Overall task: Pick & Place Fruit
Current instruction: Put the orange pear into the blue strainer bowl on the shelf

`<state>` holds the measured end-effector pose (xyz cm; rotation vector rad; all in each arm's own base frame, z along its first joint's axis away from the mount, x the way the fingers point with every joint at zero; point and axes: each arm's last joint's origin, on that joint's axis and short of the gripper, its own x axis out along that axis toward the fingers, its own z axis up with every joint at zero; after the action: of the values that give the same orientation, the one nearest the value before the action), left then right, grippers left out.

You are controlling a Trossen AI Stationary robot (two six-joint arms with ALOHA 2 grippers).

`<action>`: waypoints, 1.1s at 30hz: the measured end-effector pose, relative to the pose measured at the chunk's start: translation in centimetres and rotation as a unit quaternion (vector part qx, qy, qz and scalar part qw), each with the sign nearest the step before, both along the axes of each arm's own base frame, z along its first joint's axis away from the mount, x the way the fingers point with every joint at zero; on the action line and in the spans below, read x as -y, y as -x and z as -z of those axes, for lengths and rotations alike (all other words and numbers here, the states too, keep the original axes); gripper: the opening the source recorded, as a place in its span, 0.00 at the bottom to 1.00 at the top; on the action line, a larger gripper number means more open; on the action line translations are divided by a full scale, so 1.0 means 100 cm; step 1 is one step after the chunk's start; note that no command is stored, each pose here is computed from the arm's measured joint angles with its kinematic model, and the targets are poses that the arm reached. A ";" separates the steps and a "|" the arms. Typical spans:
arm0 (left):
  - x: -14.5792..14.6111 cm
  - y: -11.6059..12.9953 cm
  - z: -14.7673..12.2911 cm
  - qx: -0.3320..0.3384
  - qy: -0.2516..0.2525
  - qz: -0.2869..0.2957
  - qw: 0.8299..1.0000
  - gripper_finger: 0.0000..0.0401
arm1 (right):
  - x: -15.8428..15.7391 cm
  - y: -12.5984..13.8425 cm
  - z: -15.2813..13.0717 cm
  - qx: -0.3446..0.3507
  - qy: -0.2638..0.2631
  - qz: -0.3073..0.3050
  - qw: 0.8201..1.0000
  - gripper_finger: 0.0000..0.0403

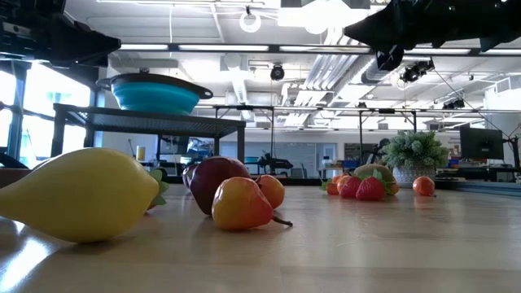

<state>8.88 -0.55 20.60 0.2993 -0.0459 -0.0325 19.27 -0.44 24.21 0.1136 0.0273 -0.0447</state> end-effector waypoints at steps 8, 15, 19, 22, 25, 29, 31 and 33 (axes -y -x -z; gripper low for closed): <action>0.000 0.000 0.000 0.000 0.000 0.000 1.000 0.00 | 0.003 0.000 0.001 -0.001 -0.050 0.061 0.997 0.01; 0.000 0.000 0.000 0.000 0.000 -0.002 1.000 0.00 | 0.005 -0.006 -0.007 -0.070 -0.064 0.094 0.991 0.01; 0.000 0.000 0.000 0.000 0.000 -0.002 1.000 0.00 | 0.006 -0.015 -0.011 -0.135 -0.057 0.123 0.982 0.01; 0.000 0.000 0.000 0.000 0.000 -0.002 1.000 0.00 | 0.007 -0.024 -0.012 -0.177 -0.052 0.128 0.975 0.01; 0.000 0.000 0.000 0.000 0.000 -0.002 1.000 0.00 | 0.007 -0.033 -0.015 -0.206 -0.048 0.129 0.969 0.01; 0.000 0.000 0.000 0.000 0.000 -0.002 1.000 0.00 | 0.007 -0.043 -0.016 -0.253 -0.043 0.131 0.957 0.01; 0.000 0.000 0.000 0.000 0.000 -0.002 1.000 0.00 | 0.008 -0.047 -0.015 -0.273 -0.040 0.133 0.952 0.01; 0.000 0.000 0.000 0.000 0.000 -0.002 1.000 0.00 | 0.009 -0.051 -0.014 -0.287 -0.039 0.136 0.947 0.01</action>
<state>8.88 -0.54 20.61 0.2989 -0.0452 -0.0288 24.35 -1.34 25.57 0.1811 0.5976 -0.3527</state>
